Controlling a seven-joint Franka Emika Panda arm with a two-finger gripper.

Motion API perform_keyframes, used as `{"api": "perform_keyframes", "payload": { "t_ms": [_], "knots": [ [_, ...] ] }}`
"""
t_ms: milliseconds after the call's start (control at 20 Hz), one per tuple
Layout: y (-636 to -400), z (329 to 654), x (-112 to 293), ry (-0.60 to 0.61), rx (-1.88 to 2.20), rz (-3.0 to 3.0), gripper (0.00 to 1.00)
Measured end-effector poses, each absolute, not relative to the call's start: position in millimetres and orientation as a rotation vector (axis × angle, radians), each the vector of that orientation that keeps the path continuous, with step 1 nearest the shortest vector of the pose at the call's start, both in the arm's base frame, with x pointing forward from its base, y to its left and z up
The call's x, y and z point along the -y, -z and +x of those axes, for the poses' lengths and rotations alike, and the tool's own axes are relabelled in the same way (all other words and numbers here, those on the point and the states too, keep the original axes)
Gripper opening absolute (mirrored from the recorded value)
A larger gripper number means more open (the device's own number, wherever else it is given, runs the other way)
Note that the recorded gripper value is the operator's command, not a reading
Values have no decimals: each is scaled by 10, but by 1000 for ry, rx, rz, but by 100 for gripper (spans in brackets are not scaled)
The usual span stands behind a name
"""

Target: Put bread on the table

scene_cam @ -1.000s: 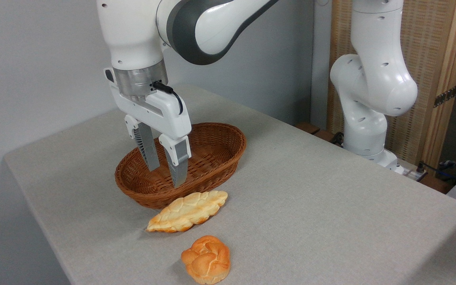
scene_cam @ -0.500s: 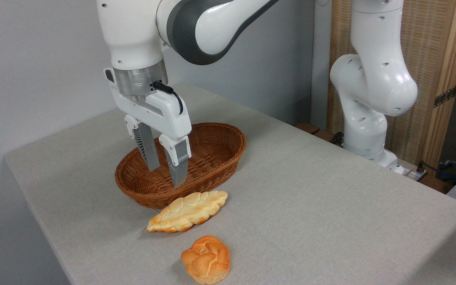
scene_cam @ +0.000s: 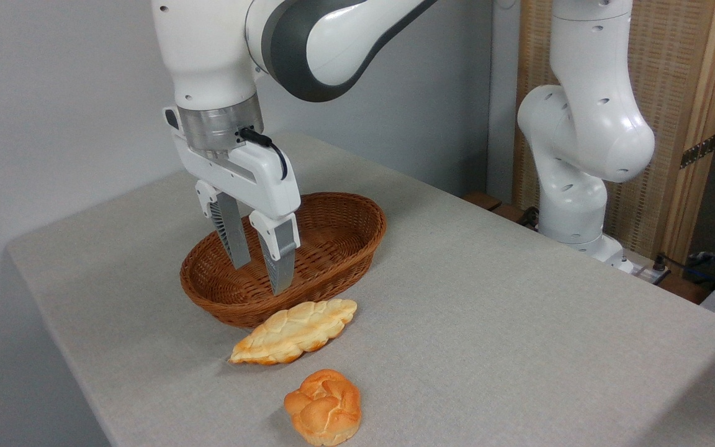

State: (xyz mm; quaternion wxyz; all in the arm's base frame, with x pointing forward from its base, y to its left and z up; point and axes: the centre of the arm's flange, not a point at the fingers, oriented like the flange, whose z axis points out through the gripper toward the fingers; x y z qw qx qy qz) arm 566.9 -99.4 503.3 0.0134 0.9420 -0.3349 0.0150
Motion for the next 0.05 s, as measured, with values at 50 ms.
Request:
{"api": "perform_keyframes", "payload": {
  "t_ms": [50],
  "knots": [
    [-5033,5669,994,-46,1043,2934,100]
  ]
}}
